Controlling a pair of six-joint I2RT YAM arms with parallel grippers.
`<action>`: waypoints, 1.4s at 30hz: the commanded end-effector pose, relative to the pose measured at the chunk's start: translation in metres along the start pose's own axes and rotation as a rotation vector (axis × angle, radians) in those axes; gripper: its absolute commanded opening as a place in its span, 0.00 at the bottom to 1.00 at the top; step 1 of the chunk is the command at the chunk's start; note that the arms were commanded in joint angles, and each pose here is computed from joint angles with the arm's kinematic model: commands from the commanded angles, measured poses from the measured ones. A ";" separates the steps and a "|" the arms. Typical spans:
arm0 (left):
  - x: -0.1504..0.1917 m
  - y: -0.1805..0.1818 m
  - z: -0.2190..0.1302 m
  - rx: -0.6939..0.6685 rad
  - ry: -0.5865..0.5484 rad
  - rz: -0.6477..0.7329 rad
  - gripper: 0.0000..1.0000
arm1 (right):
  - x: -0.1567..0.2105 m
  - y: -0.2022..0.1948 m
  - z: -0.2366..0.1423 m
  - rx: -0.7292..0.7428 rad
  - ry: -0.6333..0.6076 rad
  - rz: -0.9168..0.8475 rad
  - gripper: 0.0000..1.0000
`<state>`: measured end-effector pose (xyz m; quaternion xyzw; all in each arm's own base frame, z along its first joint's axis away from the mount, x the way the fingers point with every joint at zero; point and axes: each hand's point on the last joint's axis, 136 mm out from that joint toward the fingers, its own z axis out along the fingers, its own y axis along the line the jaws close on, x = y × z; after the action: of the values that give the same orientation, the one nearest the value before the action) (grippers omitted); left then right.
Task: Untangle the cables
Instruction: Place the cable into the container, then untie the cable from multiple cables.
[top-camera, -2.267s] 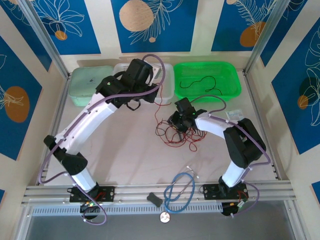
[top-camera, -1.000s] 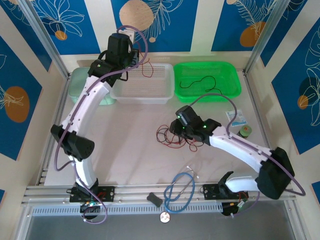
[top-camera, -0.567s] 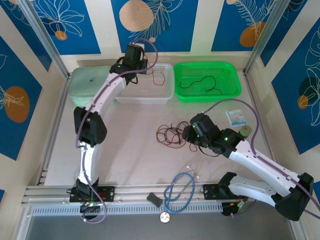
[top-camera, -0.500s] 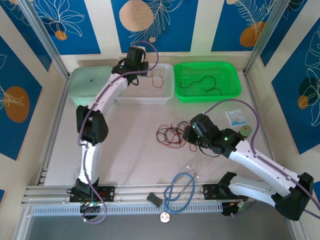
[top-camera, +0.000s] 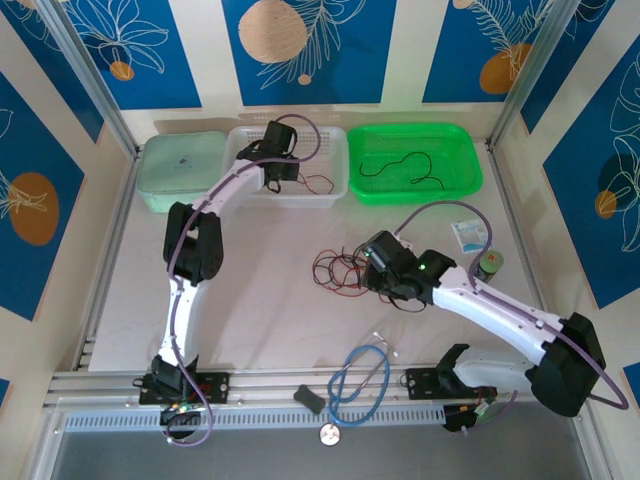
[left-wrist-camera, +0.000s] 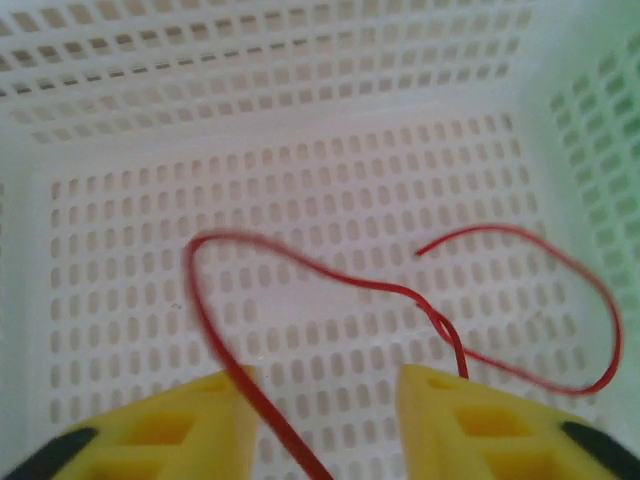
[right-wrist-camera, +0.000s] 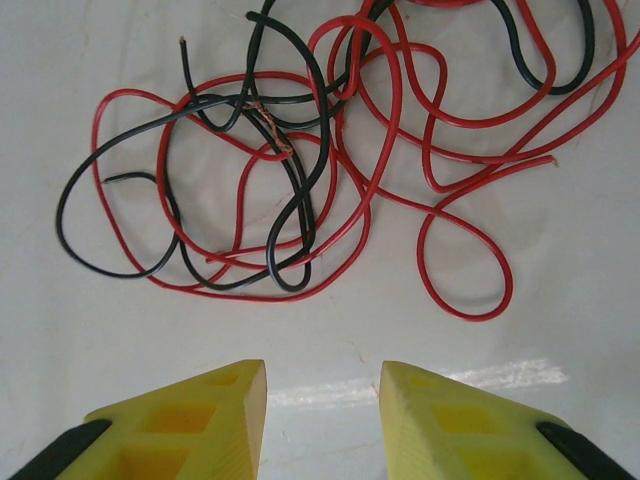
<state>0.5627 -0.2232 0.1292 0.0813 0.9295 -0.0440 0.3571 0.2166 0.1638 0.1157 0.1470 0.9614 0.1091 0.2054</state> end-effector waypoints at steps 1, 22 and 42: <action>-0.014 0.002 -0.021 0.024 -0.035 -0.014 0.62 | -0.003 -0.001 0.015 0.027 -0.004 0.013 0.35; -0.043 -0.015 -0.216 0.140 -0.264 0.054 1.00 | -0.010 0.023 0.047 0.078 -0.008 -0.023 0.34; 0.019 -0.013 -0.274 0.215 -0.260 0.003 1.00 | -0.010 0.048 0.072 0.085 0.041 -0.088 0.35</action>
<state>0.3763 -0.1902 0.3187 0.1138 0.8664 -0.1311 0.4682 0.2634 0.2124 0.0674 0.1162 0.9738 0.0626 0.1852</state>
